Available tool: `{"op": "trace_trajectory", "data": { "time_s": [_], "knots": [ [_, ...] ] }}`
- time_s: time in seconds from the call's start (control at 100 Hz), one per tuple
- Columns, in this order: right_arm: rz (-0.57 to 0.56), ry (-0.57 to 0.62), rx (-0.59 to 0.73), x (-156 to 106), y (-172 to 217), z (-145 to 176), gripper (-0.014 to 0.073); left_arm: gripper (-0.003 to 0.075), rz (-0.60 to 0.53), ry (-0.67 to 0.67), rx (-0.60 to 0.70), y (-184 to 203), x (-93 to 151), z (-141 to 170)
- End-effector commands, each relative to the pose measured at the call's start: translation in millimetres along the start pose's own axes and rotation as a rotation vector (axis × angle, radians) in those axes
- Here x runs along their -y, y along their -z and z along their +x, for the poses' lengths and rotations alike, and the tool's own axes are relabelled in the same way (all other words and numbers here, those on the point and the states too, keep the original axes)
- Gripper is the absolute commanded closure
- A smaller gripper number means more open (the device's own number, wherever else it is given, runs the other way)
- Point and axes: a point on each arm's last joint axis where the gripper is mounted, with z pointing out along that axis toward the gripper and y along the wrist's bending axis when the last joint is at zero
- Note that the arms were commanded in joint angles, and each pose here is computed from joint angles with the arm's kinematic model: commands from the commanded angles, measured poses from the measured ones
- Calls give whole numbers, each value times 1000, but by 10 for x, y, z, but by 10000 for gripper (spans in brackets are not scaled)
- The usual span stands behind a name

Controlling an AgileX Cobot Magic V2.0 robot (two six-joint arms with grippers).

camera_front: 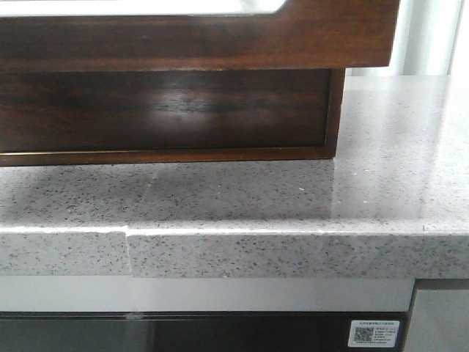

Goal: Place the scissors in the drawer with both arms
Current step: 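Pull the drawer open toward the robot with the left gripper, then lower the right gripper onto the grey-orange scissors and grasp them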

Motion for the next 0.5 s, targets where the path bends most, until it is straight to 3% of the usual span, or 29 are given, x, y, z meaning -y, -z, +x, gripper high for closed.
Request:
{"op": "trace_trajectory", "data": {
  "time_s": [0.0, 0.14, 0.25, 0.49],
  "knots": [
    [35, -39, 11, 90, -64, -200, 50, 282, -125, -48, 28, 191, 44, -140],
    [-4, -100, -140, 197, -392, -297, 51, 282, -258, -149, 83, 402, 92, -264],
    [-73, -124, -258, 281, -652, -328, 51, 282, -287, -191, 162, 482, 132, -382],
    [-93, -88, -407, 421, -1115, -394, 51, 282, -352, -211, 328, 553, 111, -543]
  ]
}}
